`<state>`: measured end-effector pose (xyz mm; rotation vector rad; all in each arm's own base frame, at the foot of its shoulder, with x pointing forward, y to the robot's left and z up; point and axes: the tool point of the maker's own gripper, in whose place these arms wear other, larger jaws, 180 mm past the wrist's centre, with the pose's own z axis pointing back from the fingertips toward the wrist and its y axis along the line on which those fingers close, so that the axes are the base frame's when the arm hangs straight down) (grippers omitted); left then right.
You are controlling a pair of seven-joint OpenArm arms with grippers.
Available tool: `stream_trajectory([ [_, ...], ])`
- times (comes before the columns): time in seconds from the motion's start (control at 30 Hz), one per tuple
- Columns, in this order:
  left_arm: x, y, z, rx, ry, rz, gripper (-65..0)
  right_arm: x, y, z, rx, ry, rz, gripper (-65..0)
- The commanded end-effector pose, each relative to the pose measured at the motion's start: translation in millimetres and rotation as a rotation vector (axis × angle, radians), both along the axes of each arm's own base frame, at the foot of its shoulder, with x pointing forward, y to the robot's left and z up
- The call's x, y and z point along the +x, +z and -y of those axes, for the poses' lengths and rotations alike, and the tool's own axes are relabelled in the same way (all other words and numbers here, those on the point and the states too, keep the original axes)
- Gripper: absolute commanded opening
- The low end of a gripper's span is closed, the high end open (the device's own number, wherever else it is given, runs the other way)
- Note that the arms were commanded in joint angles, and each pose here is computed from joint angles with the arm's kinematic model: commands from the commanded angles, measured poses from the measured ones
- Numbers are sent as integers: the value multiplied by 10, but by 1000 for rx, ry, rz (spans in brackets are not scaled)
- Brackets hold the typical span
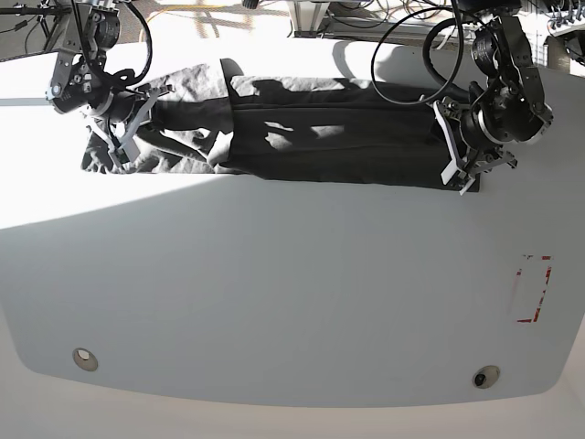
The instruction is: Fold the T-shirt properly
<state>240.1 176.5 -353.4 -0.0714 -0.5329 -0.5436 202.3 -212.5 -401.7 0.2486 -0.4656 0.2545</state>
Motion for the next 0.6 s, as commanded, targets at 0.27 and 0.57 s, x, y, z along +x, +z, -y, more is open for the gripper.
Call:
stream_trajectory([
  [0.27,22,-19,-145,14,6,40,-406,131,-116,-148,57,26,17,-580],
  [0.57,23,-28,-234,66,19,35,-406,242,346,-220,-29,102,120,-579],
])
